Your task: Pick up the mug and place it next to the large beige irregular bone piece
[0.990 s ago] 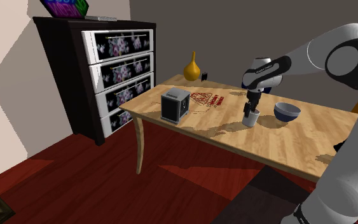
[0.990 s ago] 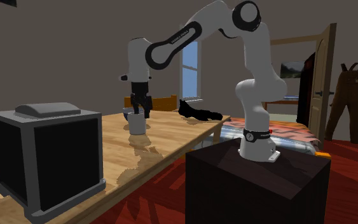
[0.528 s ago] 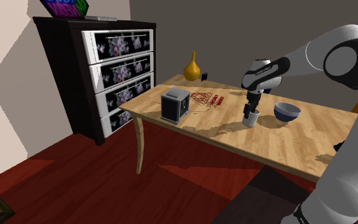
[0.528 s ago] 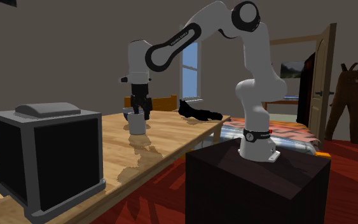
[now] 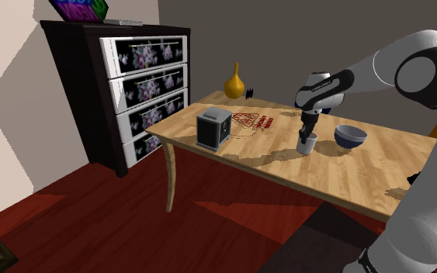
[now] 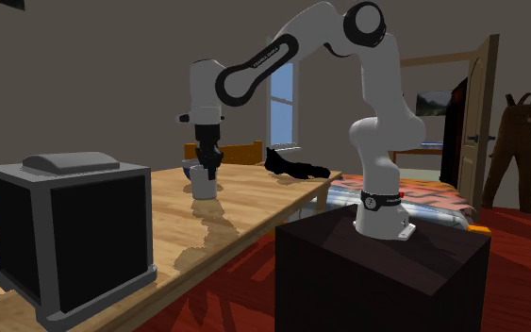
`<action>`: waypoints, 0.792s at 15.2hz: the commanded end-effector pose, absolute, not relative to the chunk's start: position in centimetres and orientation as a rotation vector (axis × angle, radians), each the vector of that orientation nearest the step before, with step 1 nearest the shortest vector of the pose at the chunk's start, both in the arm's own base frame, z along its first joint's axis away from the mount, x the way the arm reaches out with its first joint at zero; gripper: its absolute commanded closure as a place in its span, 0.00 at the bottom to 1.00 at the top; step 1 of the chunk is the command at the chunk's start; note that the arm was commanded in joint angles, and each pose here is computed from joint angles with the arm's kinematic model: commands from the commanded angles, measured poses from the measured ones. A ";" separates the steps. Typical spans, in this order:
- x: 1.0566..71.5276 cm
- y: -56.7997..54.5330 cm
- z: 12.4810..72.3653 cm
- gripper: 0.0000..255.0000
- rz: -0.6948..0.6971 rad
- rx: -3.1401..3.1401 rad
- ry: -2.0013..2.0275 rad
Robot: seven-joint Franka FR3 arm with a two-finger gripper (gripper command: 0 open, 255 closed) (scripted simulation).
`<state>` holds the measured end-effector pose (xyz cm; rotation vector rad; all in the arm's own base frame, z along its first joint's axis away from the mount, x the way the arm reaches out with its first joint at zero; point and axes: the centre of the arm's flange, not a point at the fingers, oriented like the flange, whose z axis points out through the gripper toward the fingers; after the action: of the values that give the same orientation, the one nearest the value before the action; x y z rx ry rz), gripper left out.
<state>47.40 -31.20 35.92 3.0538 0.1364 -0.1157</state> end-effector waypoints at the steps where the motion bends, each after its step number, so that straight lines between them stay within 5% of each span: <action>1: 47.4 -31.2 35.9 1.00 -0.115 3.054 0.136; 12: 47.4 -31.2 40.7 1.00 -0.115 3.054 0.136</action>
<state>47.38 -31.16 40.17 3.0536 0.1362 -0.1151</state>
